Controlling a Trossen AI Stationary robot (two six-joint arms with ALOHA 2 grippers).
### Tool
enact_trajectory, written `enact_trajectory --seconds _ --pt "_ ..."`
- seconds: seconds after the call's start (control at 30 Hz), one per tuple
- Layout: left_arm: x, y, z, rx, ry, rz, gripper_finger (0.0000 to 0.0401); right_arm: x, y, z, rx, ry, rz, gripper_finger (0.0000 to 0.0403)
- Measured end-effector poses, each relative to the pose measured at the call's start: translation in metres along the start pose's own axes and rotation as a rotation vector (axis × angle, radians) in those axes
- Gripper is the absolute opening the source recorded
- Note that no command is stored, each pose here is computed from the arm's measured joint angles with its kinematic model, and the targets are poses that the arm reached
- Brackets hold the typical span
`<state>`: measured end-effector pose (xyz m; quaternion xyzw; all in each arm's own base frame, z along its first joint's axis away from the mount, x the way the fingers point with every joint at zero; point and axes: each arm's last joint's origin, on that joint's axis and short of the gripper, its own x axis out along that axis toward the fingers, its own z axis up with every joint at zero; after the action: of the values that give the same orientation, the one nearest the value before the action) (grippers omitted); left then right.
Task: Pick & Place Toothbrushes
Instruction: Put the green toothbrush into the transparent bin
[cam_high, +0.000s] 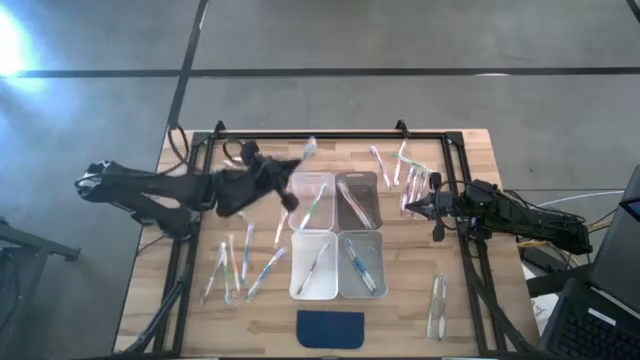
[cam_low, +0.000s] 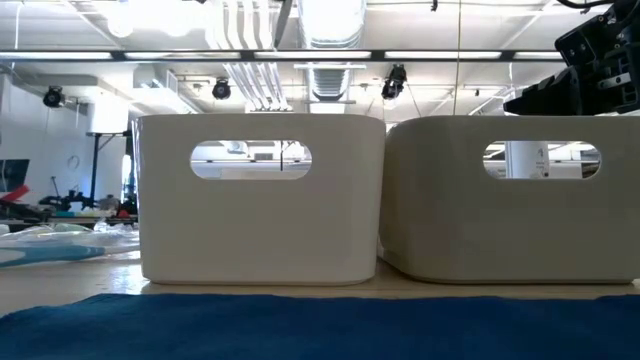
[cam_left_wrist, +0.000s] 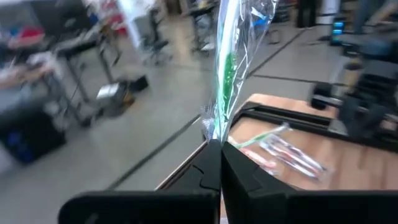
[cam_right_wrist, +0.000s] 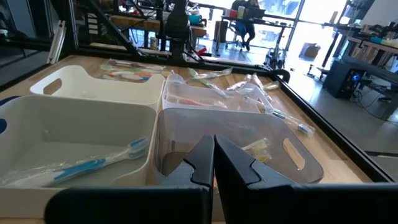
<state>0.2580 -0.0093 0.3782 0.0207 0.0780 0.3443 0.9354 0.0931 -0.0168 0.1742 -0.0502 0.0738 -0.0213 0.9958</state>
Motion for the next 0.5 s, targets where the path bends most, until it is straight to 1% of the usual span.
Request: enact_trajectory --seconds 0.13,0.23,0.4,0.5 --pt "0.012 0.018 0.006 -0.1 0.08 0.019 0.0 0.0 0.0 0.0 0.0 0.0 0.0 0.0008" --pt "0.024 0.023 0.005 -0.135 0.152 0.021 0.0 0.0 0.0 0.0 0.0 0.0 0.0 0.0008" --pt "0.047 0.019 0.0 -0.149 0.261 0.054 0.0 0.0 0.0 0.0 0.0 0.0 0.0 0.0008" --pt "0.062 0.013 -0.003 -0.133 0.324 0.081 0.0 0.0 0.0 0.0 0.0 0.0 0.0 0.0008"
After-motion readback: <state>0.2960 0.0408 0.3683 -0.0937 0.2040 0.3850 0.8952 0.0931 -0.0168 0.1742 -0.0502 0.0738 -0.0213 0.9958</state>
